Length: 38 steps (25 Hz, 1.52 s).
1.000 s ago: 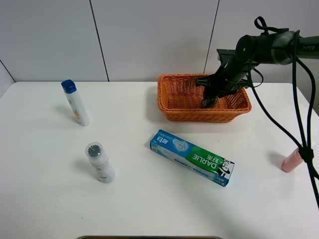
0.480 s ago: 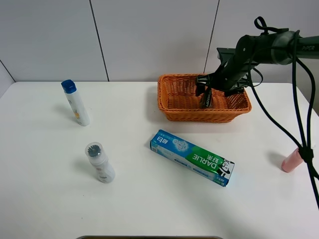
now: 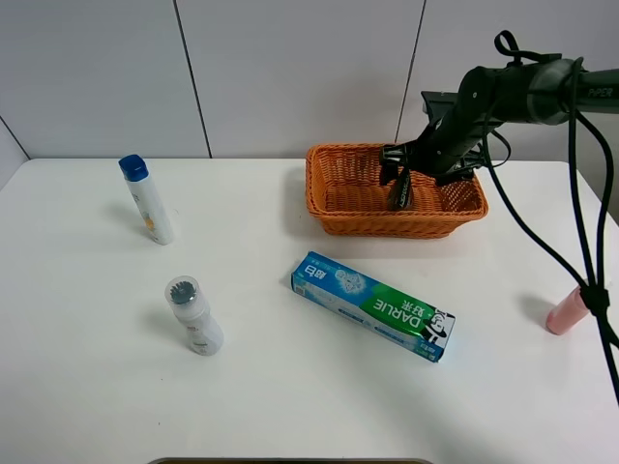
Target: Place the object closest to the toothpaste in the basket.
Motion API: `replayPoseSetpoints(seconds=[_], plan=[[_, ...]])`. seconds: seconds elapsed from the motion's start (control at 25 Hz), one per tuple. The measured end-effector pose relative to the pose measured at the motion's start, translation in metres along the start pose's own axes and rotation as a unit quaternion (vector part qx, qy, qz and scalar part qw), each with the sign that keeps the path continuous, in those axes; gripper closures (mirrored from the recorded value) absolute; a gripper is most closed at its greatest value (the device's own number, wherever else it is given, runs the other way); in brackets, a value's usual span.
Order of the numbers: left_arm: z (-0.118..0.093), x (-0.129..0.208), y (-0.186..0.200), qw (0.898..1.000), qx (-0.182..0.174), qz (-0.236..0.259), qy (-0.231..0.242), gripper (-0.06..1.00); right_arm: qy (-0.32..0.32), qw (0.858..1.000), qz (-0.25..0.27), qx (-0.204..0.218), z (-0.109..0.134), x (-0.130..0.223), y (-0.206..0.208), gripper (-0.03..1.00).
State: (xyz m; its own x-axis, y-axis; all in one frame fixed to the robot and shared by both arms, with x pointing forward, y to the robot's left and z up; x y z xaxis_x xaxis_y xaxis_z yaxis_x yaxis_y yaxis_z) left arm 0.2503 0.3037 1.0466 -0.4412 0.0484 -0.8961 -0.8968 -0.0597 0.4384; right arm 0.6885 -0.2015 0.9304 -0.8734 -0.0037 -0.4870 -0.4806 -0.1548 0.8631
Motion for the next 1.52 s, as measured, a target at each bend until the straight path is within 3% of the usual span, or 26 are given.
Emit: replayPoseSetpoints(seconds=[0.44,0.96,1.52], plan=[[0.0,0.0,0.0,1.0,0.0,0.0,0.0,0.01,-0.016,0.998,-0.063,-0.012,0.007,-0.022,0.056,-0.02],[0.0,0.0,0.0,1.0,0.0,0.0,0.0,0.01,-0.003,0.983,-0.179,-0.03,0.017,-0.039,0.183,-0.02],[0.0,0.0,0.0,1.0,0.0,0.0,0.0,0.01,0.022,0.969,-0.246,-0.021,0.015,-0.009,0.309,-0.02]])
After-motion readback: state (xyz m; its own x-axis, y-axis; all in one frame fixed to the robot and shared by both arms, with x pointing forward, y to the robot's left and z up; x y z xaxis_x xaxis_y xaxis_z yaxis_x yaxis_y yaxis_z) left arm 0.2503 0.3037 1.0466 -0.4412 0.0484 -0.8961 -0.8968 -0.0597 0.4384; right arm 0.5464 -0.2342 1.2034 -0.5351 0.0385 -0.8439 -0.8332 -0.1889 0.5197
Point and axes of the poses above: a point on each arm's last joint axis where the gripper is mounted, y pointing back along that axis away from the gripper, z along the wrist's bending axis when the last joint is at zero, x = y × z, the point moved 2 cm from there along -y, pointing out along that axis toward the gripper, and after that the axes turned 3 degrees about -y, right-handed, at the moved point
